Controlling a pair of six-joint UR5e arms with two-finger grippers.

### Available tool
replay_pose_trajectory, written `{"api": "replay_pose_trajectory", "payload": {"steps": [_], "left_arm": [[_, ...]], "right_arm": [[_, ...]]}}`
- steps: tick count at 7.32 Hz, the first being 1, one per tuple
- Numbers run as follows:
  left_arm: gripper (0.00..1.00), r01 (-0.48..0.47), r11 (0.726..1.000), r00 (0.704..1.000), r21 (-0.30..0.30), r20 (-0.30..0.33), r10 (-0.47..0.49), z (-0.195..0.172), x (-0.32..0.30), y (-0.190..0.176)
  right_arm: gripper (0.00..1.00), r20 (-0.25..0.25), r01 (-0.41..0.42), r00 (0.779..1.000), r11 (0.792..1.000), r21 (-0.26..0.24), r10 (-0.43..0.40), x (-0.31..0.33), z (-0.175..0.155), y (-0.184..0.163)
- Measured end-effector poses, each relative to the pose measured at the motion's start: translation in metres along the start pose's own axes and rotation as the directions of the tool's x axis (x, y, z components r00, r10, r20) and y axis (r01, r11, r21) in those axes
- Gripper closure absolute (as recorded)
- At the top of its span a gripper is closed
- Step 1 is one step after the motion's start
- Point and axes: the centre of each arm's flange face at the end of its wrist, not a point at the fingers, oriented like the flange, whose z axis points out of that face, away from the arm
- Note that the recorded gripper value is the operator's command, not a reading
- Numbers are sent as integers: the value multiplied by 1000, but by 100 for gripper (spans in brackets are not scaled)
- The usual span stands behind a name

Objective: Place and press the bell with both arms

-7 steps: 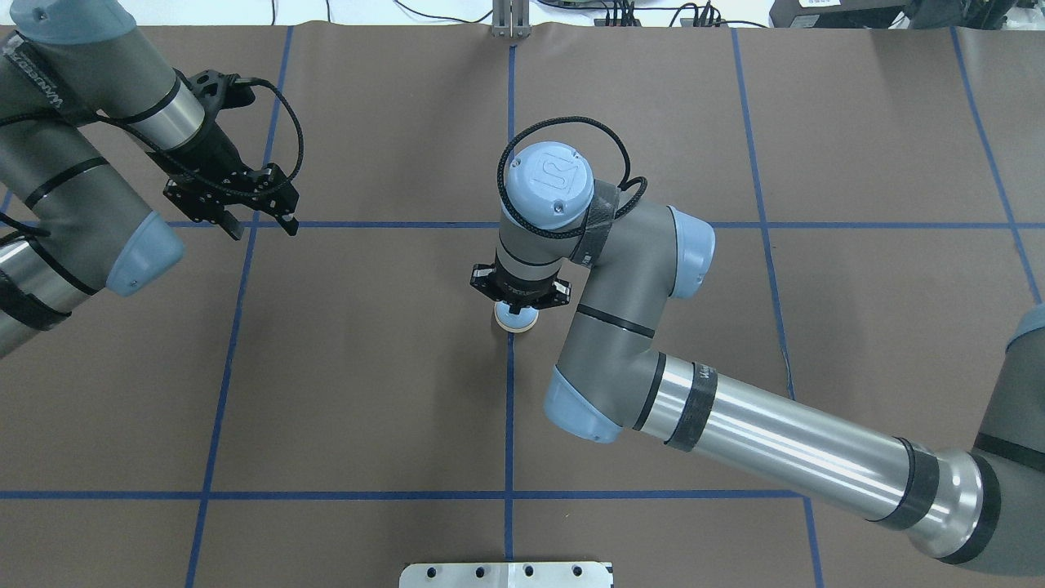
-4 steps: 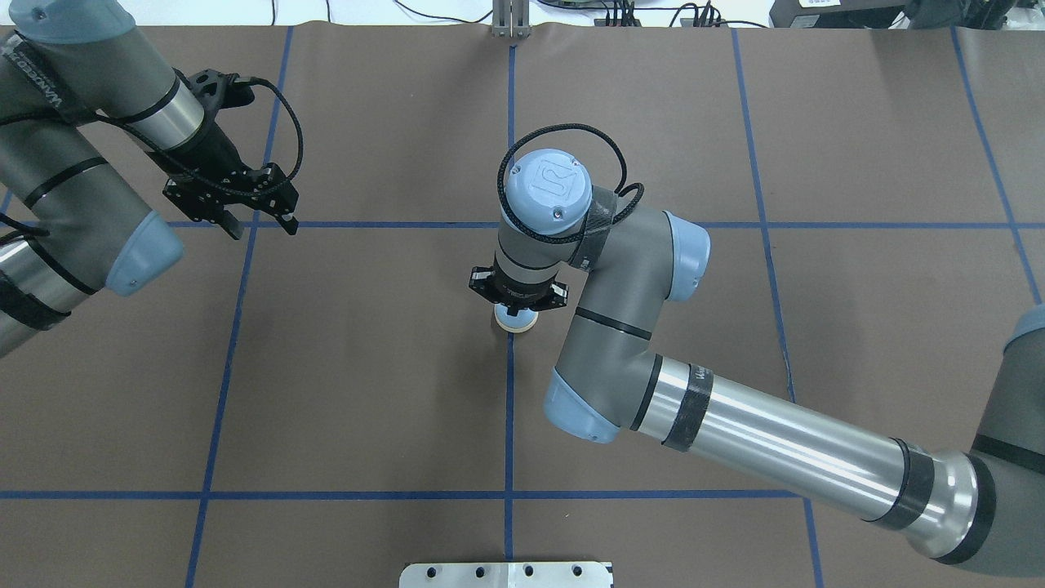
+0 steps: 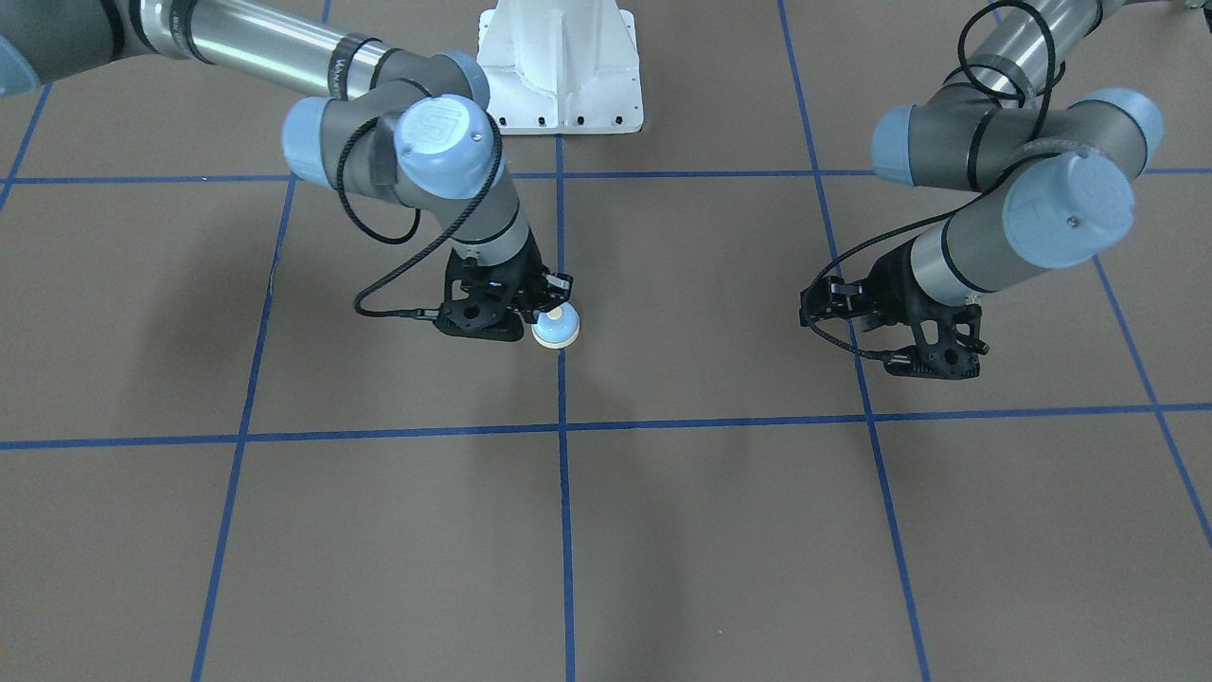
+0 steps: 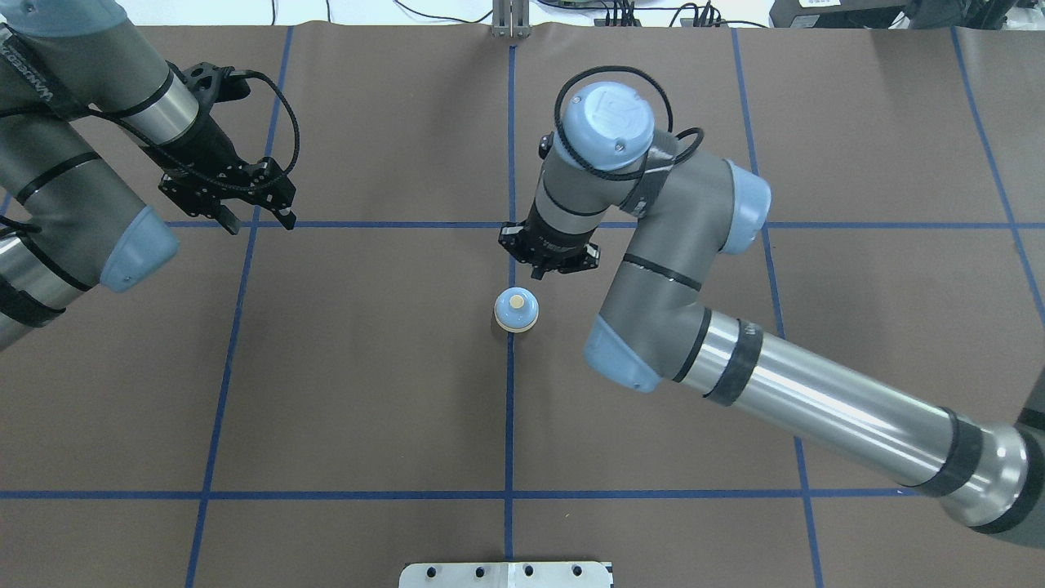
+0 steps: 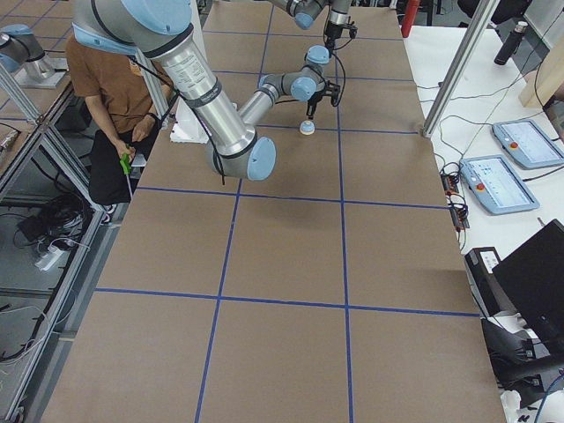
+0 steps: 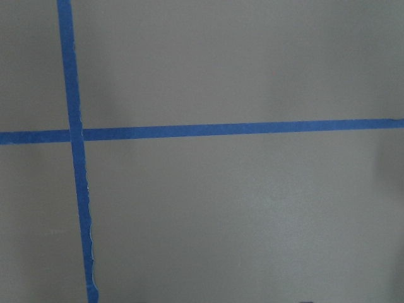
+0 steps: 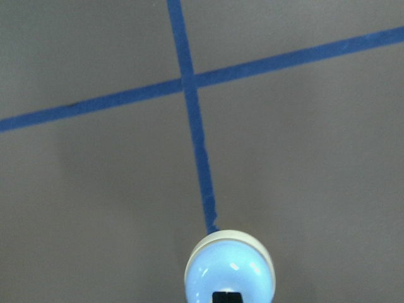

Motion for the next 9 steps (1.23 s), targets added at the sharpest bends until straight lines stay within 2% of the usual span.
{"api": "replay_pose_trajectory", "payload": {"steps": [2,3,4,6,9], "left_arm": [[15,-16,1000,1000,18,8,16,-13,-38,13],[14,-43,999,999,34,17,42,-24,-66,16],[10,-81,995,996,52,33,80,-38,-101,19],[1,-166,982,984,88,86,159,-70,-197,36],[1,-266,957,950,118,201,239,-115,-336,57]], "right_arm": [[100,-8,87,996,996,-3,-87,115,-38,-47],[93,-17,124,992,992,-1,-124,176,-59,-76],[1,-34,151,988,988,14,-151,241,-84,-104],[0,-52,185,982,982,37,-183,356,-130,-140],[0,-91,251,965,966,67,-245,478,-178,-164]]}}
